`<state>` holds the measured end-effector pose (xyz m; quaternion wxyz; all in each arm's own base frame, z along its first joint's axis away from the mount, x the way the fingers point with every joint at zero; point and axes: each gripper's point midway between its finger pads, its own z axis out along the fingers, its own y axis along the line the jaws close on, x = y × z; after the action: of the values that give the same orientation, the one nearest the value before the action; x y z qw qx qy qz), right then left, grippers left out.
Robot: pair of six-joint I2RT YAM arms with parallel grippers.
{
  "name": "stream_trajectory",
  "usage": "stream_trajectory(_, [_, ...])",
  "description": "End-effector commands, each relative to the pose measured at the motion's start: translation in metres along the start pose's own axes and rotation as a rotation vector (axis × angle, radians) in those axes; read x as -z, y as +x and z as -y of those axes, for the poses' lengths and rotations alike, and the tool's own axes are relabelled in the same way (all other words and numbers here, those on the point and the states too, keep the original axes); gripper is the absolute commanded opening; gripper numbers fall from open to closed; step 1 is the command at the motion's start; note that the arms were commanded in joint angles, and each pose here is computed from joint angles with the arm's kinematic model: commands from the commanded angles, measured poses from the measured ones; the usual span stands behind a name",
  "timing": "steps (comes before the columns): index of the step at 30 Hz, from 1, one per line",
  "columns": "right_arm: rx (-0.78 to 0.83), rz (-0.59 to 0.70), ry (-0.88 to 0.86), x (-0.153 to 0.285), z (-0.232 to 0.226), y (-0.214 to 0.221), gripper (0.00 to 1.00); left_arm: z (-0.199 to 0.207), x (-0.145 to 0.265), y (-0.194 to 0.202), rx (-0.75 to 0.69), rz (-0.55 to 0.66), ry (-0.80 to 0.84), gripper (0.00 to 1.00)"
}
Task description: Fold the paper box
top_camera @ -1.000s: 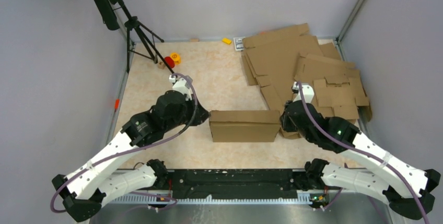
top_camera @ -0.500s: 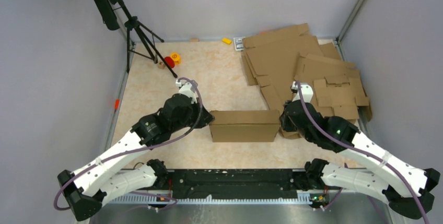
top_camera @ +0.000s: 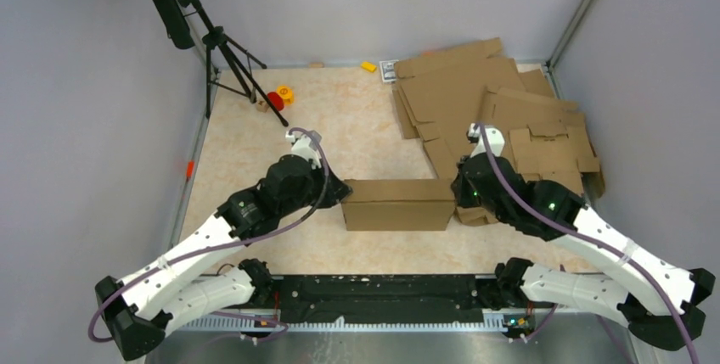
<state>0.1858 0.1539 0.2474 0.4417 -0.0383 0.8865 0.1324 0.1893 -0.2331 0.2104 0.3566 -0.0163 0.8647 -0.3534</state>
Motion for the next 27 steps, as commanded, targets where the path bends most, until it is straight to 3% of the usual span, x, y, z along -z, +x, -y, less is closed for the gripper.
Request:
stream_trajectory(1, [0.003,-0.115,-0.008,-0.016,0.004,0.049,0.0,-0.014,0.004,0.01,-0.027,-0.055,-0.069,0.0])
stream_trajectory(5, [-0.006,-0.145,0.018,-0.026,0.011,0.068,0.0,0.001,0.015,-0.012,-0.055,-0.001,-0.05,0.0])
stream_trajectory(9, [0.002,-0.127,0.02,-0.023,0.009,0.058,0.0,0.014,0.023,-0.025,-0.071,0.014,-0.033,0.0])
stream_trajectory(20, [0.037,-0.031,0.033,-0.004,0.003,0.005,0.0,-0.036,-0.007,0.037,-0.008,-0.116,-0.108,0.0])
stream_trajectory(24, [0.036,0.027,0.024,0.011,0.0,-0.022,0.0,-0.045,-0.007,0.04,-0.007,-0.105,-0.129,0.0])
stream_trajectory(27, [0.047,0.01,0.05,0.005,0.005,-0.013,0.0,-0.041,-0.004,0.032,-0.017,-0.083,-0.125,0.0])
